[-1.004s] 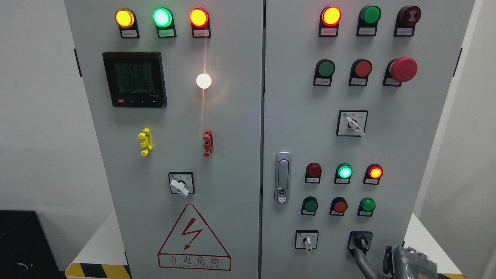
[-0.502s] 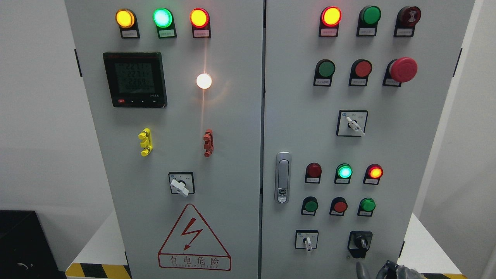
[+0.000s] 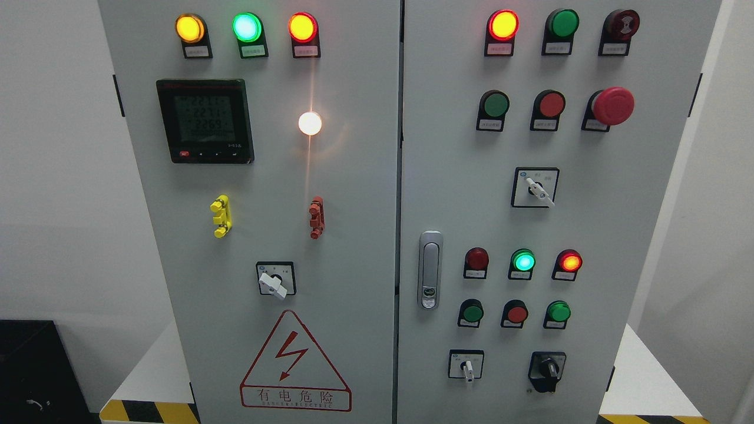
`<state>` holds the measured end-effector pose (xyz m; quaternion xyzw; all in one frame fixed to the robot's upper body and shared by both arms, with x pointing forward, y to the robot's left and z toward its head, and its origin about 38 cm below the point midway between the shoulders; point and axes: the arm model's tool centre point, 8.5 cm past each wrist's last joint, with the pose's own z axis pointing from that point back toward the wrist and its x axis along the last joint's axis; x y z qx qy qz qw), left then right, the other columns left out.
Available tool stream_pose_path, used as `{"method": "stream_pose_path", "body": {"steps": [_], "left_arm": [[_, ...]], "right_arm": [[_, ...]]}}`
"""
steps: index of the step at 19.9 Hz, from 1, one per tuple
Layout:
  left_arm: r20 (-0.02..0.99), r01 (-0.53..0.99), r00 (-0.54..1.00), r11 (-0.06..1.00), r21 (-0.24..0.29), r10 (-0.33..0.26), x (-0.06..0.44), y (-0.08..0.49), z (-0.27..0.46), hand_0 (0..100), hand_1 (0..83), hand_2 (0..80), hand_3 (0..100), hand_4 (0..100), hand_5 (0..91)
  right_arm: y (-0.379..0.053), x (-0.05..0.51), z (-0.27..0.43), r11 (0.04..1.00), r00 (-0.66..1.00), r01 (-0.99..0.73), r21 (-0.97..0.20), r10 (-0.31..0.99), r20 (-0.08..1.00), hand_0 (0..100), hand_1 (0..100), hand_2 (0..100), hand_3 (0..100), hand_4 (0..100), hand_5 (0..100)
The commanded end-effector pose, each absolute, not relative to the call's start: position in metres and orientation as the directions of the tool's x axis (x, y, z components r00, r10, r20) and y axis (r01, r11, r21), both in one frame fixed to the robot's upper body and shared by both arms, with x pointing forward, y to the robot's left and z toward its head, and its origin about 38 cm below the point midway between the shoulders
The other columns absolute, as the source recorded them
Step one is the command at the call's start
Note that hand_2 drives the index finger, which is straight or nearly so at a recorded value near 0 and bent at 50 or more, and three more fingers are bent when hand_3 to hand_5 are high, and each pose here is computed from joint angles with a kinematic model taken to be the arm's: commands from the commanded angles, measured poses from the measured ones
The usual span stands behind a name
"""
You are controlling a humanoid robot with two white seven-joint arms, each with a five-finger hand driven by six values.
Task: Flip black knob to close circuit
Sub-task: 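Release the knob and lower the right hand away from the cabinet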
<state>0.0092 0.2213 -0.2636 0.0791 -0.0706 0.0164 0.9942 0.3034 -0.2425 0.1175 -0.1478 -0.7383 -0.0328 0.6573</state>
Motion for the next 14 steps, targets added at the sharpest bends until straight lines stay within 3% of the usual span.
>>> {"method": "stream_pose_path", "body": {"steps": [1, 7, 14], "left_arm": [[0.145, -0.045, 0.989, 0.987, 0.156, 0.022, 0.01, 0.221, -0.264, 12, 55.6, 0.0, 0, 0, 0.0], [0.143, -0.045, 0.989, 0.987, 0.158, 0.022, 0.009, 0.222, -0.264, 12, 55.6, 0.0, 0, 0, 0.0], [0.143, -0.044, 0.989, 0.987, 0.156, 0.022, 0.009, 0.221, -0.264, 12, 55.6, 0.0, 0, 0, 0.0]], "right_arm": [[-0.224, 0.276, 0.125, 0.983, -0.161, 0.165, 0.077, -0.051, 0.986, 0, 2, 19, 33, 30, 19], [-0.216, 0.261, 0.119, 0.99, -0.18, 0.068, 0.124, -0.11, 0.978, 0, 0, 4, 15, 10, 0], [-0.213, 0.26, 0.119, 0.989, -0.181, 0.047, 0.141, -0.13, 0.975, 0, 0, 1, 8, 2, 0]]}}
